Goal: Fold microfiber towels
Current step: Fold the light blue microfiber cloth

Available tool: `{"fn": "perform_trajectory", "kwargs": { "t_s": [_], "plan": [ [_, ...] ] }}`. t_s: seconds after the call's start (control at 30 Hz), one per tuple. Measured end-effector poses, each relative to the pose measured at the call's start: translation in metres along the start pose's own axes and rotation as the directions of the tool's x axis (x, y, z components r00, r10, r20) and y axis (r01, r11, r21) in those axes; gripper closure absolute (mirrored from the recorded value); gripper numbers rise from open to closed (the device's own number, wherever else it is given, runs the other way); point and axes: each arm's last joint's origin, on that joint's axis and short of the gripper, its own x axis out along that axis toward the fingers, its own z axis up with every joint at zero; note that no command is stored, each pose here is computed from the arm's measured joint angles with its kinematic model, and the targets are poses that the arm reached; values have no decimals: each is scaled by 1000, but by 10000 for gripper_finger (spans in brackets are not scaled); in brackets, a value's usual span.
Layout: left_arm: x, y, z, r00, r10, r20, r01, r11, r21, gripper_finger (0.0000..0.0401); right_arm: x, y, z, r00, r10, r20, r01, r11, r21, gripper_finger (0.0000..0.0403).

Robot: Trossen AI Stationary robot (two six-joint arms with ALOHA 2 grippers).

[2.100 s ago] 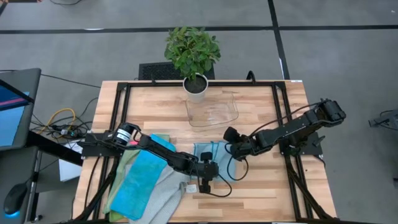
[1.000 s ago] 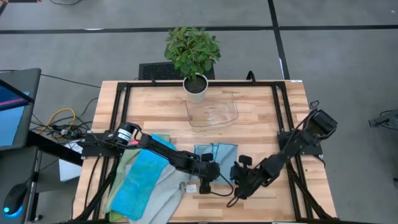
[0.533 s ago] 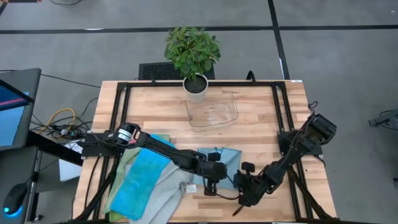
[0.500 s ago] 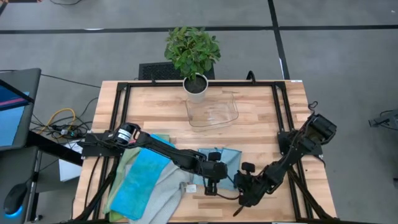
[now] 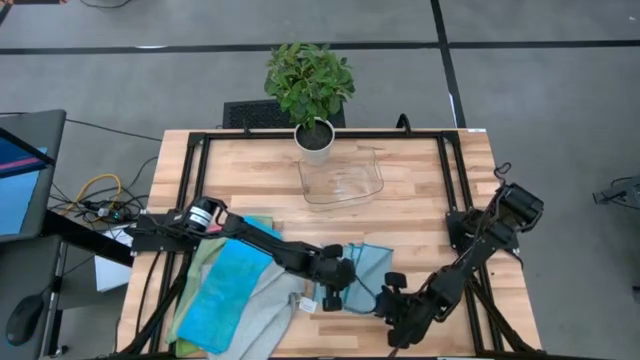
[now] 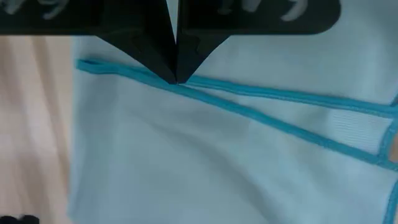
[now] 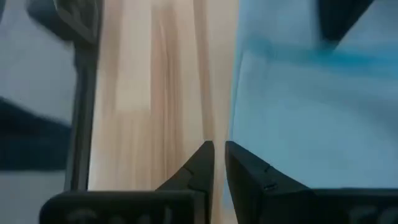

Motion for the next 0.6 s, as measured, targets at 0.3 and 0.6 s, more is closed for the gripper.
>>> {"fn": "perform_trajectory", "kwargs": {
  "t_s": [0.3,0.6],
  "plan": [
    [2,-4,-9,1000,12,-22,-12,1000,-28,401,9,-18,28,992,-57,110,62,997,-40,319],
    [1,-11,-12,1000,5,-27,-5,1000,0,401,33,-22,26,993,-59,102,66,996,-67,255]
  ]
}}
